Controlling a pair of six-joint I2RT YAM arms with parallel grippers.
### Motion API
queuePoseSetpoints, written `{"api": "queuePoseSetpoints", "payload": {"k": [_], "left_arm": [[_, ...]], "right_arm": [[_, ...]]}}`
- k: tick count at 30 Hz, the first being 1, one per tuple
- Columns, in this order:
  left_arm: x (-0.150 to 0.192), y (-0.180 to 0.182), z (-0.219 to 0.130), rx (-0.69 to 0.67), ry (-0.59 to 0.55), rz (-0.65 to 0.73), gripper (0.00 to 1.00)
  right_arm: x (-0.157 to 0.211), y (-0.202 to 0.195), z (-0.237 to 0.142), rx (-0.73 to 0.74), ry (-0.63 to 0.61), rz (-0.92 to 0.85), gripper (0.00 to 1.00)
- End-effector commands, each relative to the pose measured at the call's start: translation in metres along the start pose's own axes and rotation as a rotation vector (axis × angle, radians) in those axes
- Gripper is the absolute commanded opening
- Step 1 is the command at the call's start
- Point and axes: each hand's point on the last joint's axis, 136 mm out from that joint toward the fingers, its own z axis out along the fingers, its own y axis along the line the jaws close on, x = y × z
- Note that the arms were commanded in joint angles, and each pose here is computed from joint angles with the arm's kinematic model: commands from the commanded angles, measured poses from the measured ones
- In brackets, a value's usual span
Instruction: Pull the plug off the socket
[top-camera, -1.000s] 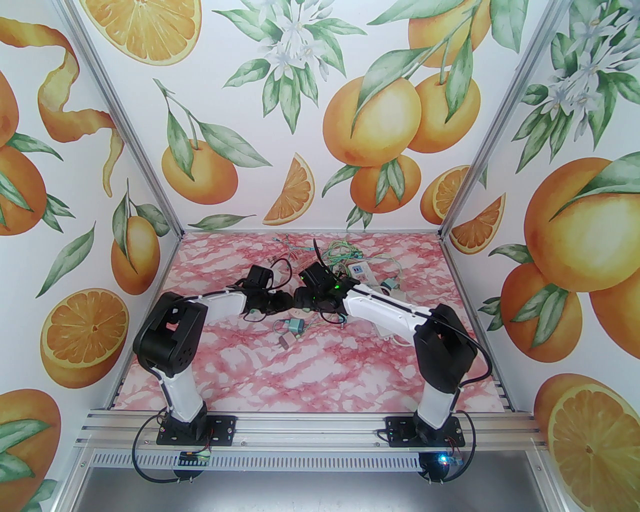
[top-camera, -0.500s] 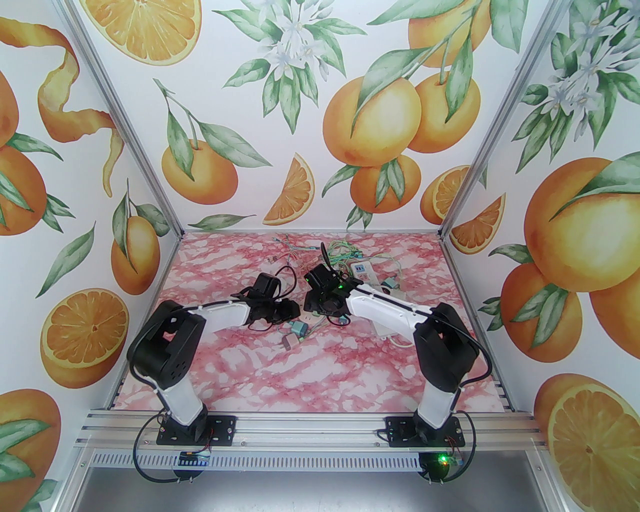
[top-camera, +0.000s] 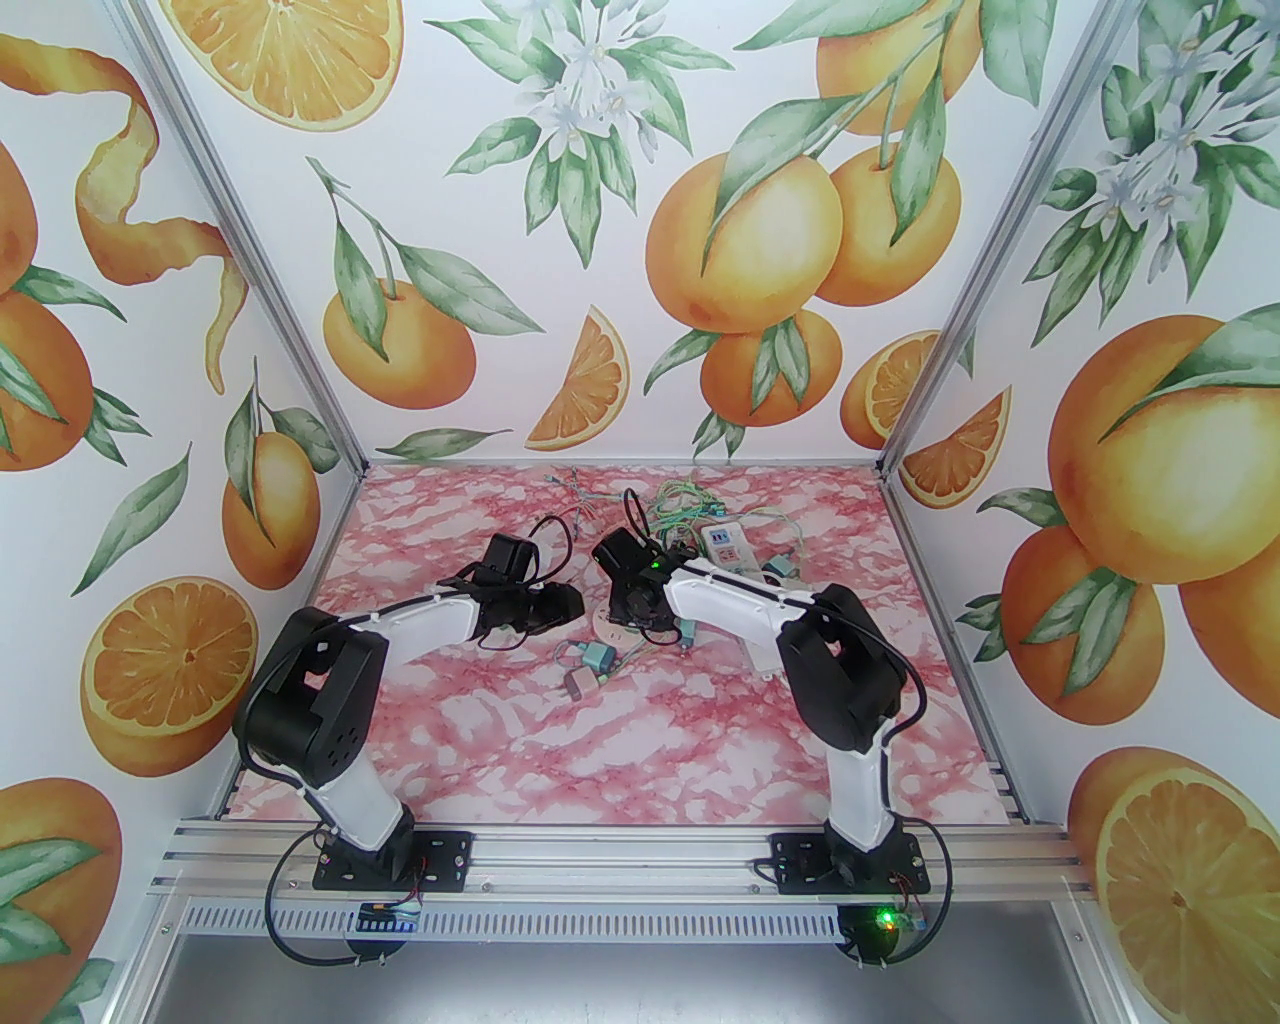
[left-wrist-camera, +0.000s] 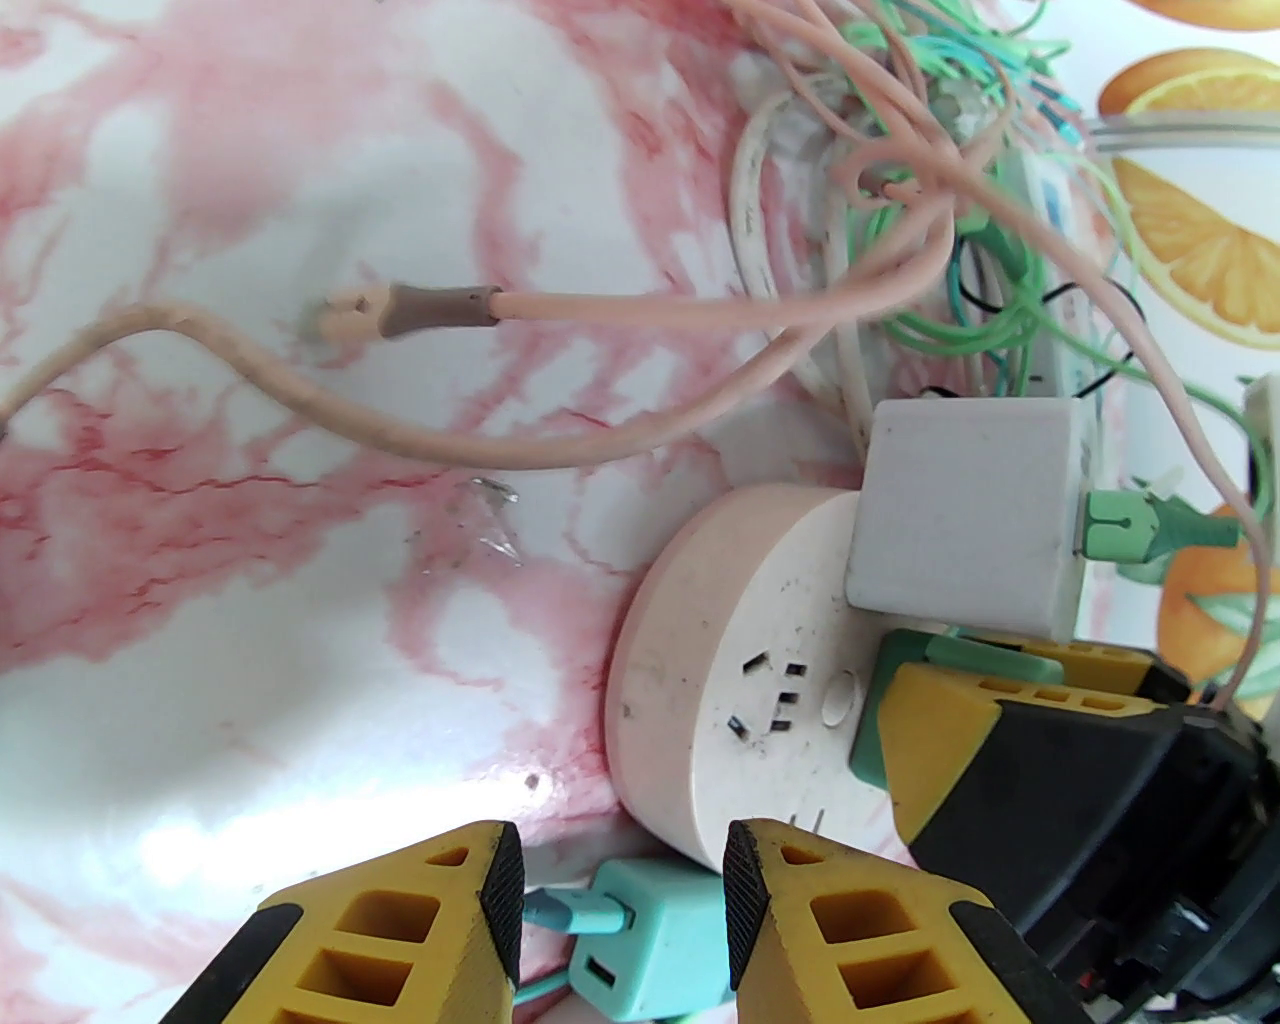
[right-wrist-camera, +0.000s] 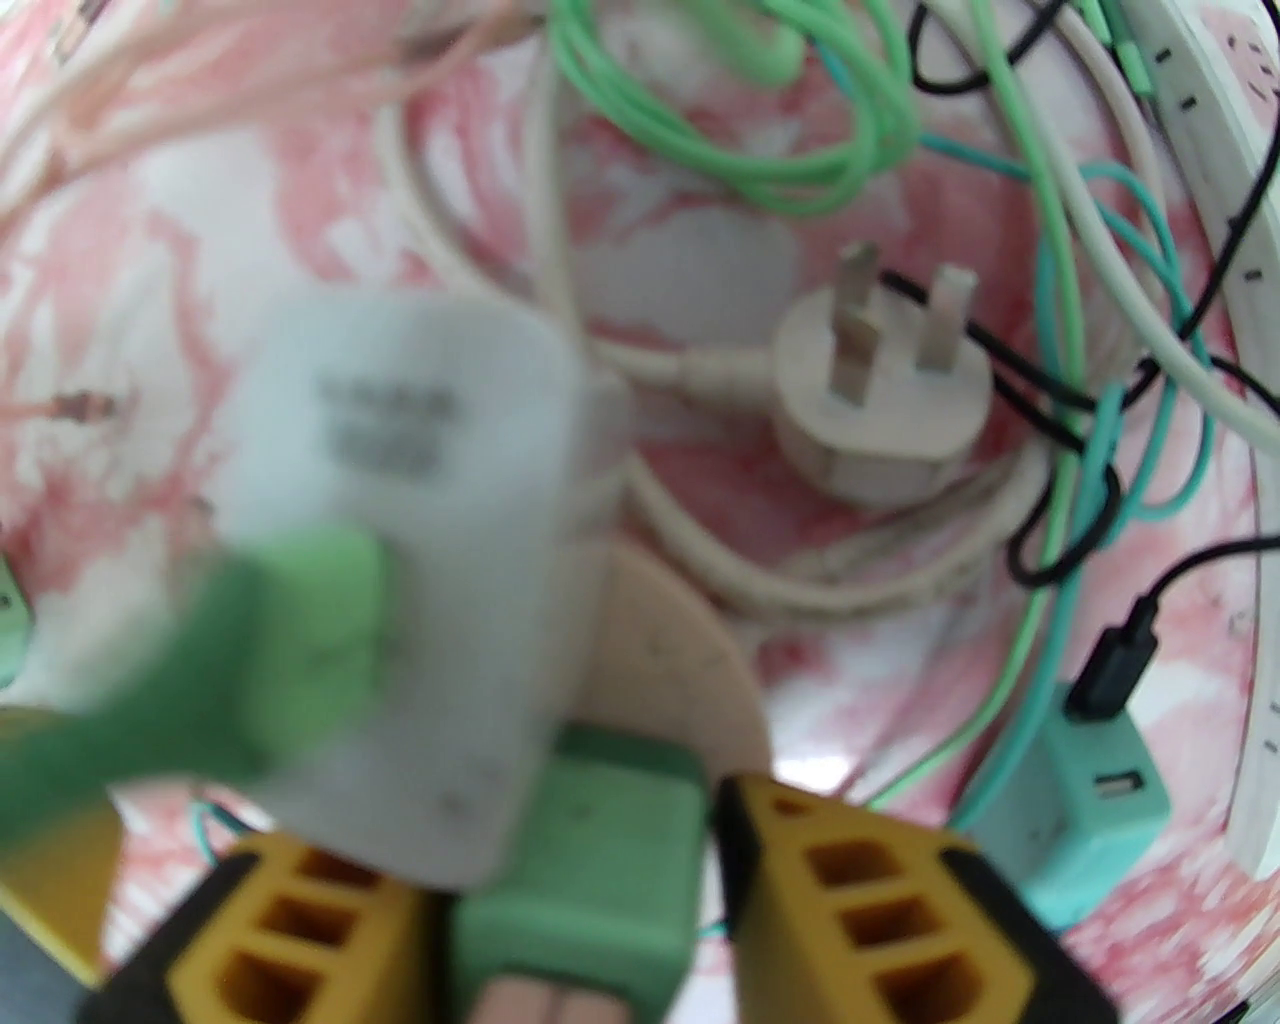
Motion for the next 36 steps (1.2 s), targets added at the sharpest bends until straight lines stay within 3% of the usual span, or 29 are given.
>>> {"api": "queuePoseSetpoints", "payload": {"k": [1, 6, 12, 19, 24, 36], "left_arm": [[-0.009, -0.011, -0.001, 0.039, 0.001, 0.032, 0.39], [-0.009, -0.016, 0.002, 0.069, 0.017, 0.029, 0.40], [-0.004, -0.023, 0.010, 0.115, 0.048, 0.025, 0.40], [0.010, -0.020, 0.030, 0.123, 0.116, 0.036, 0.47], [0.016, -0.026, 0.043, 0.127, 0.155, 0.078, 0.47], [0.039, 0.008, 0.061, -0.059, 0.236, 0.091, 0.35]], "right_arm": [[0.003, -0.001, 0.003, 0.048, 0.005, -0.042, 0.31], [0.002, -0.004, 0.004, 0.073, 0.007, -0.125, 0.21], [-0.005, 0.000, -0.004, 0.051, -0.026, -0.202, 0.21], [-0.002, 0.006, -0.002, 0.013, -0.018, -0.183, 0.21], [0.000, 0.005, -0.002, 0.005, -0.018, -0.169, 0.20], [0.003, 0.006, 0.000, -0.015, -0.012, -0.153, 0.19]]}}
